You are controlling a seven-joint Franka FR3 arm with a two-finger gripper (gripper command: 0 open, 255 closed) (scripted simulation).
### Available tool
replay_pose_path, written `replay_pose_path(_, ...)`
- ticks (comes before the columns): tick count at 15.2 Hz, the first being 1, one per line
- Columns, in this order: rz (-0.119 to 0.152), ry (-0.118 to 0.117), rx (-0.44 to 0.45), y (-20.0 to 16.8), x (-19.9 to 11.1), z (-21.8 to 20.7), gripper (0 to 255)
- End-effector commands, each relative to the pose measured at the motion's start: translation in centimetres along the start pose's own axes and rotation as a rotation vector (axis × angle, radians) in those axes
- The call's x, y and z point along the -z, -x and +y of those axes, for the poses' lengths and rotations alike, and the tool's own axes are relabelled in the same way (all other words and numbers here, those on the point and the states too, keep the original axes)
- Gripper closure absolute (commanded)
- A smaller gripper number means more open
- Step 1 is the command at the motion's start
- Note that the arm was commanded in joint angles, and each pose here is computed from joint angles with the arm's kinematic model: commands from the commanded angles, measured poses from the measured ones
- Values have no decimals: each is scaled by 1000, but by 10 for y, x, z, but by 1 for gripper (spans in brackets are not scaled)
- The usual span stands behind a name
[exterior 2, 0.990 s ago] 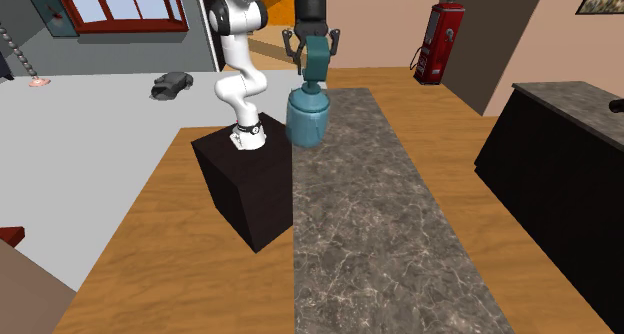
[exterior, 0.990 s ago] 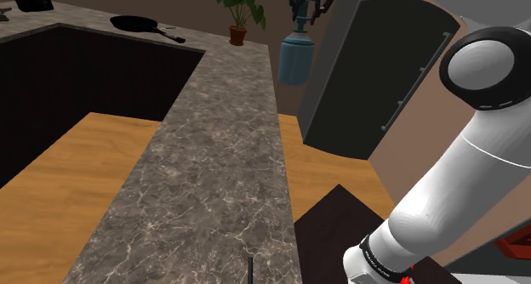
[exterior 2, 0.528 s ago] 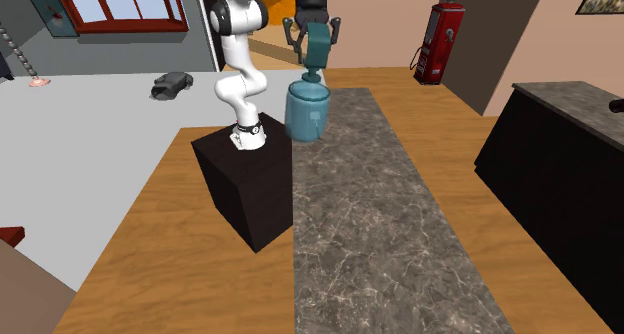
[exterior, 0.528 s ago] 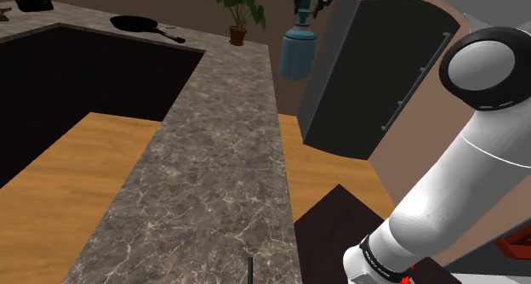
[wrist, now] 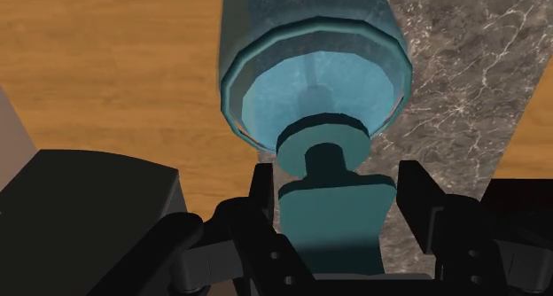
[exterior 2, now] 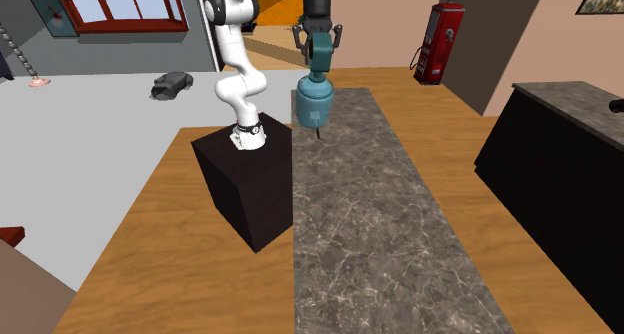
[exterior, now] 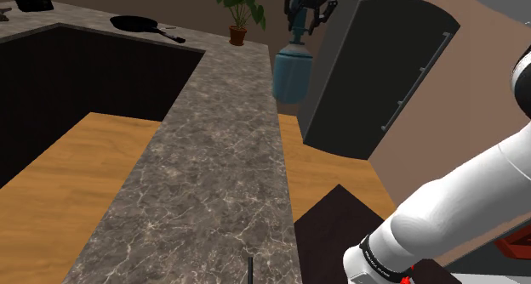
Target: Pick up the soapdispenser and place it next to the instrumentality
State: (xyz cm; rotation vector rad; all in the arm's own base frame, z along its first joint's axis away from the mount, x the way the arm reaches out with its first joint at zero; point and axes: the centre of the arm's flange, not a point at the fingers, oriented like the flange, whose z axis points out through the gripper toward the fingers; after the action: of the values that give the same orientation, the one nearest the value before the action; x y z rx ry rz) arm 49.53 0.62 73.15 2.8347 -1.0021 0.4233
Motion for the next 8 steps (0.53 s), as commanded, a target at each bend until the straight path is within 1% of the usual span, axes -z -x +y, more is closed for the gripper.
replay_pose_path(1, 1, 0, -1, 26, -1, -5, 255)
replay_pose_path(8, 1, 0, -1, 115, -6, -28, 255)
